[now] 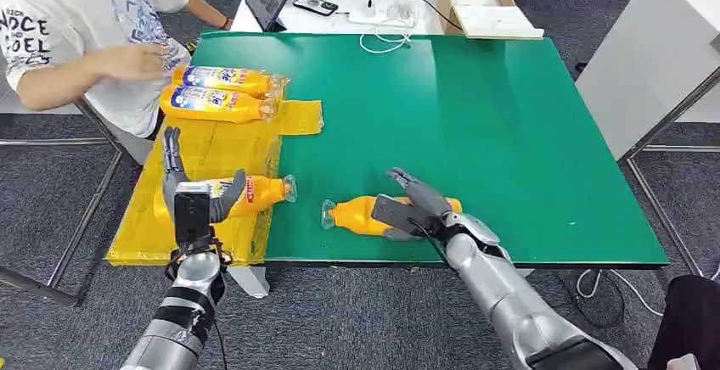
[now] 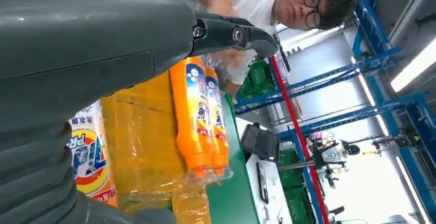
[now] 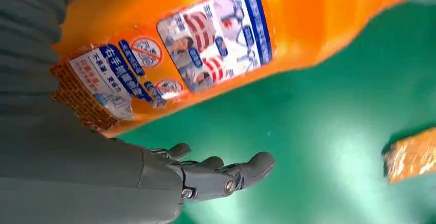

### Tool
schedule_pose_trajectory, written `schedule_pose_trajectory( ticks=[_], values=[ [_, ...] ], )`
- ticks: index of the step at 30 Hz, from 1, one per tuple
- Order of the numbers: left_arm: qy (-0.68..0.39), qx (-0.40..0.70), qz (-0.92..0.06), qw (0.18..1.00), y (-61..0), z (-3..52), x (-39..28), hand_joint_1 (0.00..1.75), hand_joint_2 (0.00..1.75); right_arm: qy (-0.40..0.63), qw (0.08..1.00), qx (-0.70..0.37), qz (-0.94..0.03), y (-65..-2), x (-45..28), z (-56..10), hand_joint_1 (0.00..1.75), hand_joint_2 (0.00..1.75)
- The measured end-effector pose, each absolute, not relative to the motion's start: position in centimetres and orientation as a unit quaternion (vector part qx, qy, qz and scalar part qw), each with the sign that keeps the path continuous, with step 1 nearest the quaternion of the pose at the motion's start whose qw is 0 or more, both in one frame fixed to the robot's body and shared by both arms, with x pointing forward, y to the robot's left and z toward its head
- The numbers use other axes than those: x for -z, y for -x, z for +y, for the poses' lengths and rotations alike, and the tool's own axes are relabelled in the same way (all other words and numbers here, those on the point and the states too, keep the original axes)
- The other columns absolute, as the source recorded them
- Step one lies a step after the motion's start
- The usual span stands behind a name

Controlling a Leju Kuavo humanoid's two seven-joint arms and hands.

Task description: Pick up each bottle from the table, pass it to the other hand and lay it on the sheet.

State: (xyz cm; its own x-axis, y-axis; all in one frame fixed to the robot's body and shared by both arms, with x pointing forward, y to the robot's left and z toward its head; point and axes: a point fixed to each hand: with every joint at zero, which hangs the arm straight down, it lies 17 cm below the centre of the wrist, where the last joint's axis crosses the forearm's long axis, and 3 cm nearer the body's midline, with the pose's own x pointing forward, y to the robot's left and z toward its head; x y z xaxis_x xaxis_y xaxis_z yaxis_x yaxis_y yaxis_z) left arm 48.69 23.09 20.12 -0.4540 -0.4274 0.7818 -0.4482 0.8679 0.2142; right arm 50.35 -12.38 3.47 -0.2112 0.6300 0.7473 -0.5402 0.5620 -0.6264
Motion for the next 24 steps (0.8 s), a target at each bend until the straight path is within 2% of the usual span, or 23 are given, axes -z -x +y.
schedule_pose_trajectory(
  ticks=[11,24],
  values=[
    [-0.25,0.0,-0.853,0.459,-48.8,22.1,-19.7,0.0,1.75,0.035,0.628,-0.501,-0.594,-50.5,-2.6,-14.1,0.0,1.75],
    [-0.211,-0.006,-0.842,0.497,-49.6,21.3,-17.5,0.0,1.75,0.097,0.623,-0.586,-0.509,-50.5,-0.1,-18.4,0.0,1.75]
  ],
)
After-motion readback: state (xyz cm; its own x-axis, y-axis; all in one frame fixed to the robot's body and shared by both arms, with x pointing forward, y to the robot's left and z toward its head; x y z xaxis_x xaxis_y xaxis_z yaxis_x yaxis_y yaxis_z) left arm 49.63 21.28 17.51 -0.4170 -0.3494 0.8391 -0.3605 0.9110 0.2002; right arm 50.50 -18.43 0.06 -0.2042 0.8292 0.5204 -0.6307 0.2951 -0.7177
